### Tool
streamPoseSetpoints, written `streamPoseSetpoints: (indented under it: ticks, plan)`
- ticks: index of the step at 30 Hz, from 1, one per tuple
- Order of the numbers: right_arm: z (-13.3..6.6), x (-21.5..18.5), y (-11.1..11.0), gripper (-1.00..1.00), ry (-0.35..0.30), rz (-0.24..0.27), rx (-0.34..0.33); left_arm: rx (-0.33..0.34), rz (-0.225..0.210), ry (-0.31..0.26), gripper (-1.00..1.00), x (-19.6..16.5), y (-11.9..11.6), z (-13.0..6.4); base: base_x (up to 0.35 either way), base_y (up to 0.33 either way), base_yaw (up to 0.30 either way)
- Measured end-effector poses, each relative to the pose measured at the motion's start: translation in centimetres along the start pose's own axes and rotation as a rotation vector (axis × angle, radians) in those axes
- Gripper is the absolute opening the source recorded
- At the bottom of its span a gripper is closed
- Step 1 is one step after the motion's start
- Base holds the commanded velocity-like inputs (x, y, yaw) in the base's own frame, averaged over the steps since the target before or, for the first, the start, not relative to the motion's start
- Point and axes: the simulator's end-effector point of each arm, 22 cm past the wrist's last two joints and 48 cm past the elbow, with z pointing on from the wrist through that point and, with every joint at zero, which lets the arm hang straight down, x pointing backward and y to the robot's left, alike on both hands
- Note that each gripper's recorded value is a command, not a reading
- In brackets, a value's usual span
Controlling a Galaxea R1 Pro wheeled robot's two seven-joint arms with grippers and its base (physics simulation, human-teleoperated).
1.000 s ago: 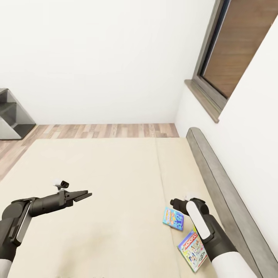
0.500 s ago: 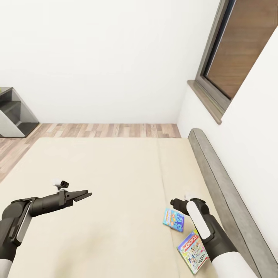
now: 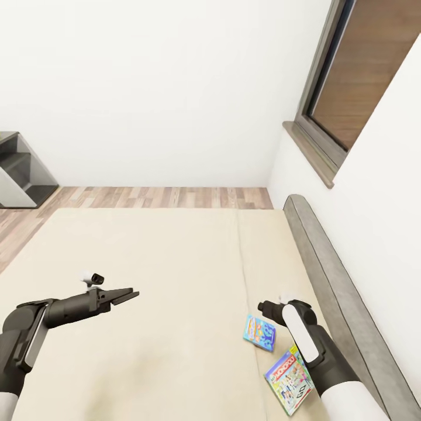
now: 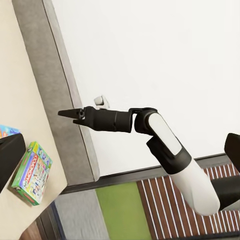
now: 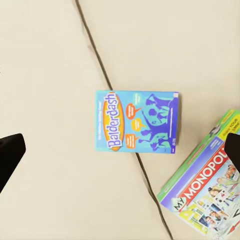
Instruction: Put all the toys in the child's room - the three board games (two on the bed and one on the table), the two jigsaw puzzles on the table, and the tennis ball on the table - inside the toy box on the table in the child's room.
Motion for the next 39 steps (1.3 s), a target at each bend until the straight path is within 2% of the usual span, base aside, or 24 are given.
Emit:
streamPoseSetpoints:
  ticks: [14,39]
  plan:
    - [0.55,0.55,-0.19,1.0,0.014,-0.001,0.005,-0.004,-0.013,0.003,1.0,0.23,0.62,0.05,0.0,0.0,0.119]
    - [0.5,0.49,0.13,1.0,0.011,0.001,-0.001,-0.004,-0.013,0.003,1.0,0.24,0.66,0.06,0.0,0.0,-0.028]
